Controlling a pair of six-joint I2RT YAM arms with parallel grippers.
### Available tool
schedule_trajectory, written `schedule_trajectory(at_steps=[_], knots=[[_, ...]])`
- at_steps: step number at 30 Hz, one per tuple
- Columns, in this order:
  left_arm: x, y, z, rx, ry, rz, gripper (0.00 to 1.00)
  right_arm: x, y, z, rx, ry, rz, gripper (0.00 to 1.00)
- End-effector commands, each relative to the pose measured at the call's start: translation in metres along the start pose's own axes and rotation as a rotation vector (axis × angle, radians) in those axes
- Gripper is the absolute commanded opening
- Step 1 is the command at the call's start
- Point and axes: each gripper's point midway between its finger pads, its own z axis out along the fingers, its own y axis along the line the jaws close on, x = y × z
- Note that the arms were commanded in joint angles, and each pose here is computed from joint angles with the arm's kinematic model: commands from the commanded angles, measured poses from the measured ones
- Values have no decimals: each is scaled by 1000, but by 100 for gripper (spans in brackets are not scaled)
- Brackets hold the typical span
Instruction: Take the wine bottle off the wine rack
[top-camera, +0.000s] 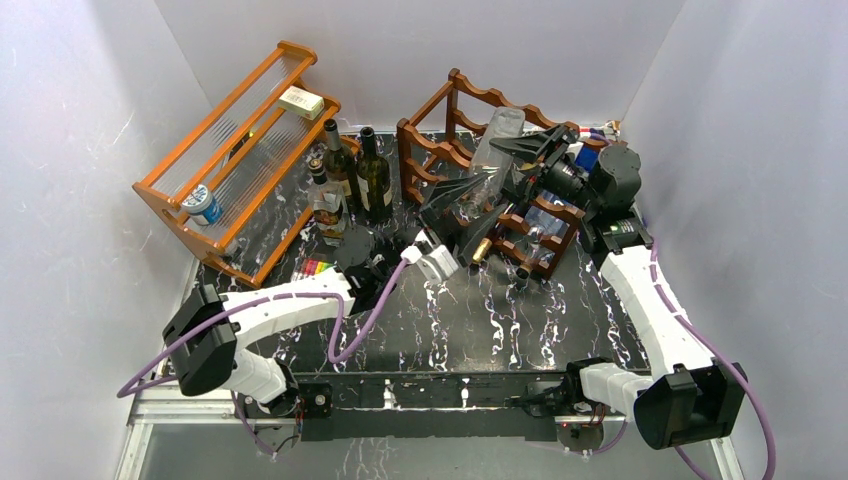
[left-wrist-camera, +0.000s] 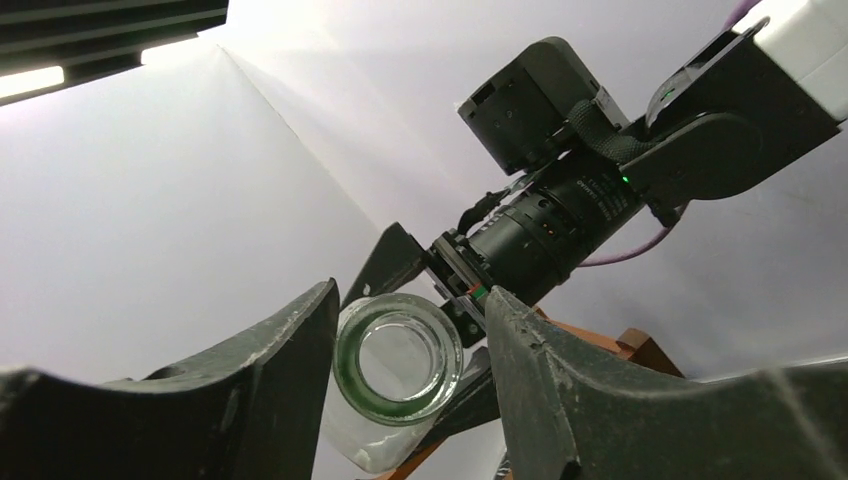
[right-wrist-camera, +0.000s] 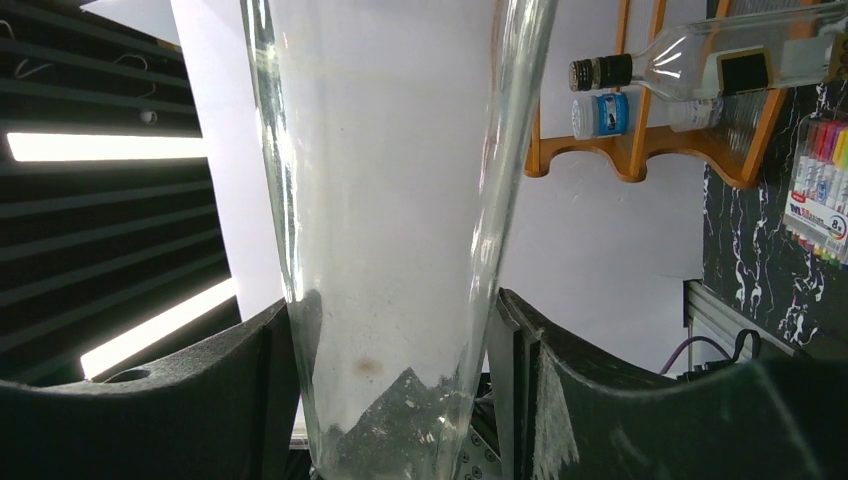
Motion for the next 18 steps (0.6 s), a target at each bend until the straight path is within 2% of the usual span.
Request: schedule_trajectory(at_steps=[1,7,10,12,13,14,18], knots=[[-25,20,11,-50,-85,81,51,21,34,-12,-119,46,-60,44],[-29,39,12,-126,-68,54,38,23,30,-15,-117,48,-47,47],[-33,45,12,-144,-69,58,29,22,27,-17,-115,38,-42,53],[-35,48,10,-152,-68,63,17,21,25,-17,-113,27,-36,57],[-36,49,10,-155,-68,66,6,21,24,-17,-114,23,-35,59],[-37,51,9,-163,-67,69,0,20,23,-17,-113,18,-35,61],[-41,59,8,-191,-64,71,0,17,21,-17,-111,7,-31,75]])
